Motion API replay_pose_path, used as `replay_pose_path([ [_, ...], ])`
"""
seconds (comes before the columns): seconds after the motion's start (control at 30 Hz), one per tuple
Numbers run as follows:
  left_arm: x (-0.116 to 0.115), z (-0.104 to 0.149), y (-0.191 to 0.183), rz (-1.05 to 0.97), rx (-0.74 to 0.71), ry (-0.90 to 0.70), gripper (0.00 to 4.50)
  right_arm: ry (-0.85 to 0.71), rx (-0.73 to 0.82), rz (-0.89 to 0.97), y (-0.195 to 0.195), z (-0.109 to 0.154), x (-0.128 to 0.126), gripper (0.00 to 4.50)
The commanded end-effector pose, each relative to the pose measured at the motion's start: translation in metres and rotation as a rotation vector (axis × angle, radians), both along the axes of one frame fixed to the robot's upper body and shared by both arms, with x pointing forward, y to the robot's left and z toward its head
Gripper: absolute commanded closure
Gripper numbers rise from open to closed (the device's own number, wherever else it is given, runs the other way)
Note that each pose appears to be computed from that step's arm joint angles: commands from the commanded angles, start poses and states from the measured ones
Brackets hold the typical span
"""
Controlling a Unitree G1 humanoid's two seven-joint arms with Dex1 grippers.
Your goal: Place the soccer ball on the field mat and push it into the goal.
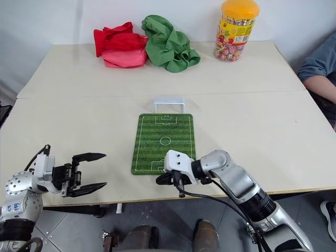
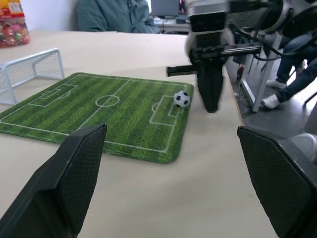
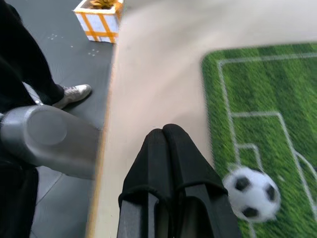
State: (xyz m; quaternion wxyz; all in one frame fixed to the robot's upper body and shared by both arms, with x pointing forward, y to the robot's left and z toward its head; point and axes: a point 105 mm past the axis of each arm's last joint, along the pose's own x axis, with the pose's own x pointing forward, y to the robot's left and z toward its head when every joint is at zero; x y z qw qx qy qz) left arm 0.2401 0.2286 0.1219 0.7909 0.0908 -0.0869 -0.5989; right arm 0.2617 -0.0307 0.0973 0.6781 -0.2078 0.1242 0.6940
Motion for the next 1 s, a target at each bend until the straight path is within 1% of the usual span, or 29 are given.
replay_pose_path([
  [0.03,-0.011,0.008,0.000,-0.076,0.017,-0.035,0.00,-0.040,0.008,0.000,0.000,0.004,0.008,4.47],
  [0.17,-0.010,0.008,-0.001,-0.070,0.015,-0.036,0.00,-0.095,-0.004,-0.064,-0.007,0.007,0.032,4.47],
  [0.3,-0.005,0.009,-0.002,-0.066,0.012,-0.045,0.00,-0.230,0.081,-0.237,-0.011,0.049,0.084,4.47],
  [0.37,-0.003,0.009,-0.003,-0.065,0.011,-0.049,0.00,-0.265,0.096,-0.276,-0.014,0.058,0.096,4.47],
  [0.43,0.001,0.011,-0.004,-0.064,0.008,-0.061,0.00,-0.317,0.139,-0.375,-0.024,0.079,0.113,4.47],
  [0.47,0.003,0.012,-0.005,-0.063,0.007,-0.065,0.00,-0.325,0.155,-0.402,-0.028,0.085,0.117,4.47],
  [0.6,0.009,0.013,-0.006,-0.061,0.003,-0.078,0.00,-0.324,0.166,-0.408,-0.034,0.088,0.113,4.47],
  [0.8,0.016,0.012,-0.009,-0.059,0.001,-0.081,0.00,-0.290,0.169,-0.386,-0.035,0.082,0.095,4.47],
  [0.93,0.023,0.010,-0.008,-0.018,0.014,-0.054,0.00,-0.272,0.172,-0.370,-0.041,0.081,0.084,4.47],
  [1.0,0.033,0.015,-0.002,0.072,-0.007,-0.040,0.00,-0.245,0.137,-0.345,-0.056,0.077,0.074,4.47],
])
